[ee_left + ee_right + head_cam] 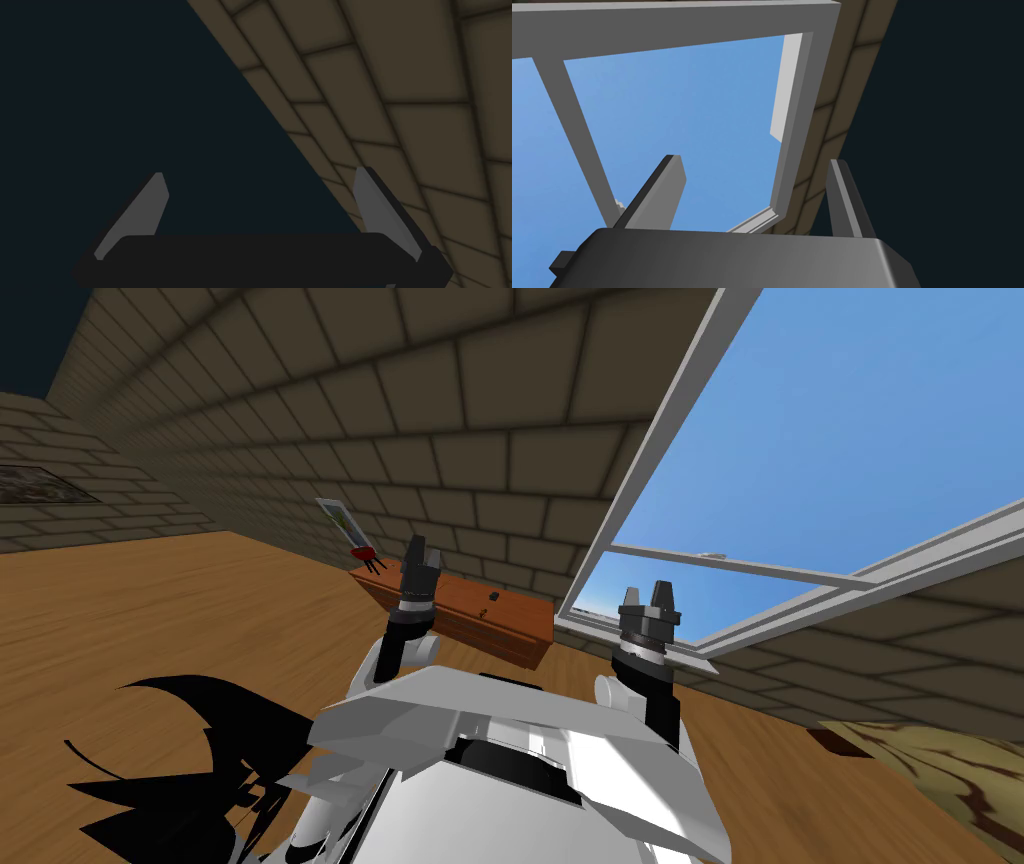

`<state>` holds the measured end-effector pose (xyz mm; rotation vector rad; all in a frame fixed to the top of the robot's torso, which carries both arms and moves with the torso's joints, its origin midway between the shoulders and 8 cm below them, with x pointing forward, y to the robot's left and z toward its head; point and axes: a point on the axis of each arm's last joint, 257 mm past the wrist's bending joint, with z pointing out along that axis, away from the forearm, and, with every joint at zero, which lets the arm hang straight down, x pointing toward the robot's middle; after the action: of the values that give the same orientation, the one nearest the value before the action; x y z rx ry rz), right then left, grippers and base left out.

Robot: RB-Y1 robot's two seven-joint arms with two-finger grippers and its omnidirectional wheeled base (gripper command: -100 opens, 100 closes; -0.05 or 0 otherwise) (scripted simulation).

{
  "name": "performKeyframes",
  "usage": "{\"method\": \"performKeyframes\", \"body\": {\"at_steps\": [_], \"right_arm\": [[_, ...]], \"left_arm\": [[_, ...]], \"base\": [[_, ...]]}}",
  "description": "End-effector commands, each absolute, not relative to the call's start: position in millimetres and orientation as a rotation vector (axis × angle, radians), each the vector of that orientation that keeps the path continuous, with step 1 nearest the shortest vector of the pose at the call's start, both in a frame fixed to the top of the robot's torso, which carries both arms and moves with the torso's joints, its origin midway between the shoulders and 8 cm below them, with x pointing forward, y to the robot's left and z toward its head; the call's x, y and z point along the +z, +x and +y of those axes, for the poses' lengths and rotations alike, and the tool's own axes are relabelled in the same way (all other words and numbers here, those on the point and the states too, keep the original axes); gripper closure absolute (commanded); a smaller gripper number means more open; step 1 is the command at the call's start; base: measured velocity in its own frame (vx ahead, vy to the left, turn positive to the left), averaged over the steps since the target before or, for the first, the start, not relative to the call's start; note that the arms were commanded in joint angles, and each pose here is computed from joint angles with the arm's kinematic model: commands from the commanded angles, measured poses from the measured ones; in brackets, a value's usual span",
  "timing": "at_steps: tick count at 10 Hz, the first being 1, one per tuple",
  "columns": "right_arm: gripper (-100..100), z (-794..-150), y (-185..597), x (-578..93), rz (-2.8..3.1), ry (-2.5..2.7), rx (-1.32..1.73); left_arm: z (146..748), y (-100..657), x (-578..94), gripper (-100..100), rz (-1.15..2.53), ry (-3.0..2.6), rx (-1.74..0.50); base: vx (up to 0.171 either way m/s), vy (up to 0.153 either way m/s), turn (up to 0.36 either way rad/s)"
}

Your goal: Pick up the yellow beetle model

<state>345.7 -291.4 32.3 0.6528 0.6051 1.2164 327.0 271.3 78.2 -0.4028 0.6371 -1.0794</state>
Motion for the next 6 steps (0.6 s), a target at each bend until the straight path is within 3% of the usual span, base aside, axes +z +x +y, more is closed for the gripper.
{"method": "performKeyframes", "body": {"at_steps": [1,6], "right_arm": [[0,-291.4,345.7,32.3,0.605,0.653,1.216],[0,-291.4,345.7,32.3,0.605,0.653,1.216]], "left_arm": [[272.1,339.1,65.0,-100,0.687,-0.411,-1.070],[285.0,376.1,18.2,-100,0.817,-0.490,-1.025]], "base": [[0.000,0.007,-0.054],[0.000,0.020,-0.047]]}}
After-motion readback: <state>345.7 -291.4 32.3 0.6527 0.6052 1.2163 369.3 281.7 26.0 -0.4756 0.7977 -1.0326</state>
